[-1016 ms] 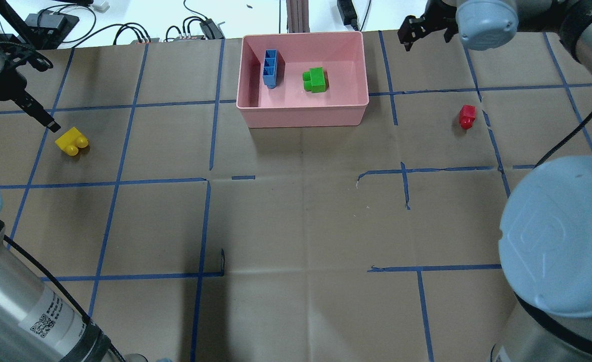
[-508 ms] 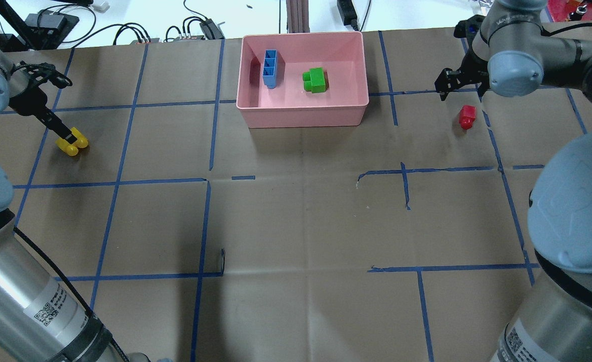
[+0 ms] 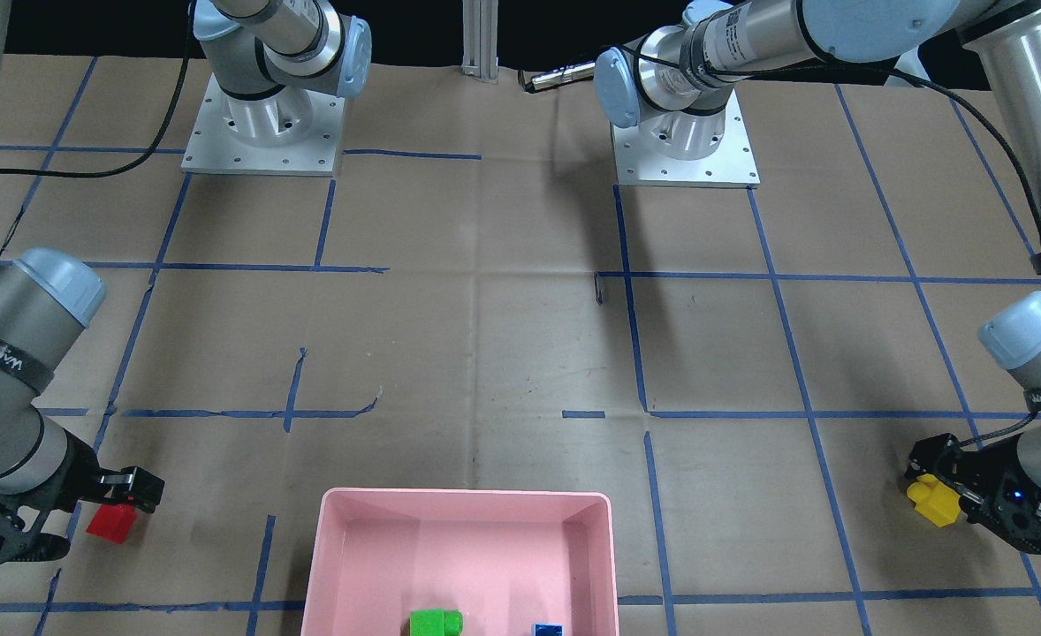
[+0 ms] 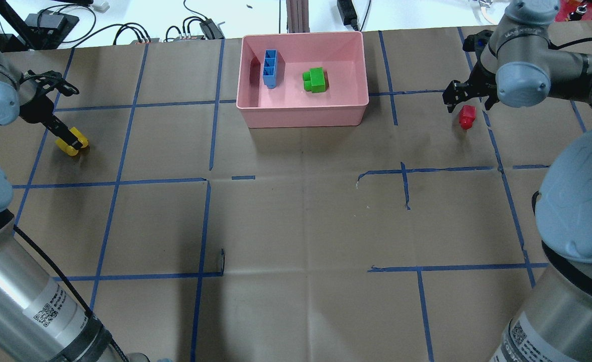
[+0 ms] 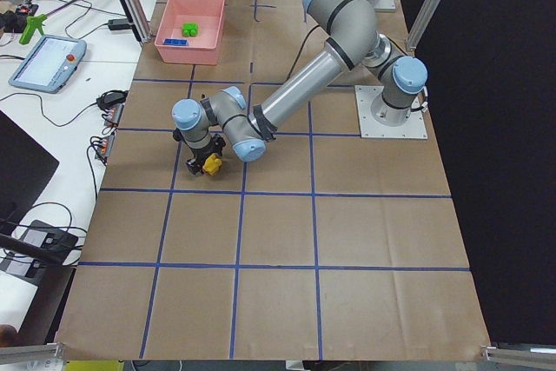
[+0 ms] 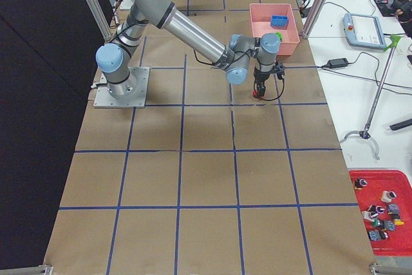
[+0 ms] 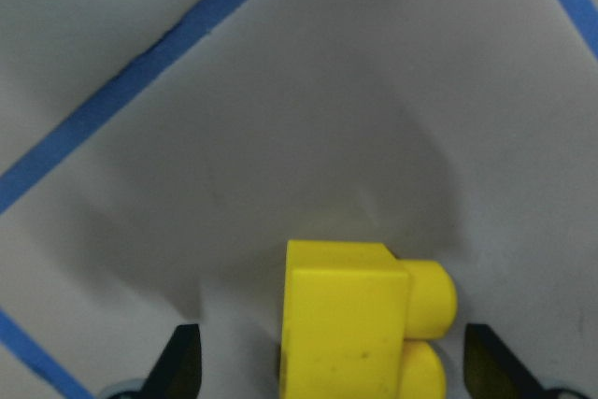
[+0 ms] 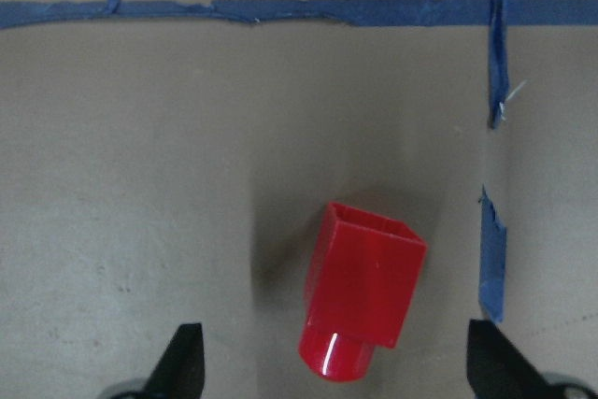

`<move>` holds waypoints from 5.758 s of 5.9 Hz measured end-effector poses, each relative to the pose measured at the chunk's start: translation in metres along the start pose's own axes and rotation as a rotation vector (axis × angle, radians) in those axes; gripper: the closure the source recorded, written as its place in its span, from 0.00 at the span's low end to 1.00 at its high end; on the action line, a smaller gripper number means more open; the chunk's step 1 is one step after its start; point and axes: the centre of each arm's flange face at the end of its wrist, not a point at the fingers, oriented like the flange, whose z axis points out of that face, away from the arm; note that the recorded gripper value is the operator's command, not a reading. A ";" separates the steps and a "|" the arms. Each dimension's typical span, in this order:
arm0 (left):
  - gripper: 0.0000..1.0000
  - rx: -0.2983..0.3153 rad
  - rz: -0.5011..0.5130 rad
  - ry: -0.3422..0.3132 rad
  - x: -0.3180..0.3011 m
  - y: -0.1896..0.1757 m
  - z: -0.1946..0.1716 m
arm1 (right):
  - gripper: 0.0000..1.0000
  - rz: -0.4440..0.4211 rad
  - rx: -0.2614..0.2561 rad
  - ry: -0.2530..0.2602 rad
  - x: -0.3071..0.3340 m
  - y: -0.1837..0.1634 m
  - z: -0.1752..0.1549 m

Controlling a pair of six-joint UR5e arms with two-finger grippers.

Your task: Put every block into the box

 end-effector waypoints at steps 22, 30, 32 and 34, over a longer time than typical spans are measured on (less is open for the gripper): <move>0.00 0.158 -0.768 0.105 0.333 -0.395 -0.170 | 0.96 -0.069 0.169 0.000 -0.165 0.056 -0.237; 0.00 0.084 -0.726 -0.009 0.391 -0.098 -0.301 | 0.01 -0.092 0.336 -0.091 -0.393 -0.042 -0.145; 0.00 0.071 -0.726 -0.013 0.393 -0.095 -0.299 | 0.00 -0.175 0.342 -0.071 -0.391 -0.051 -0.138; 0.00 0.053 -0.710 -0.018 0.400 -0.097 -0.291 | 0.00 -0.195 0.343 -0.062 -0.383 -0.053 -0.140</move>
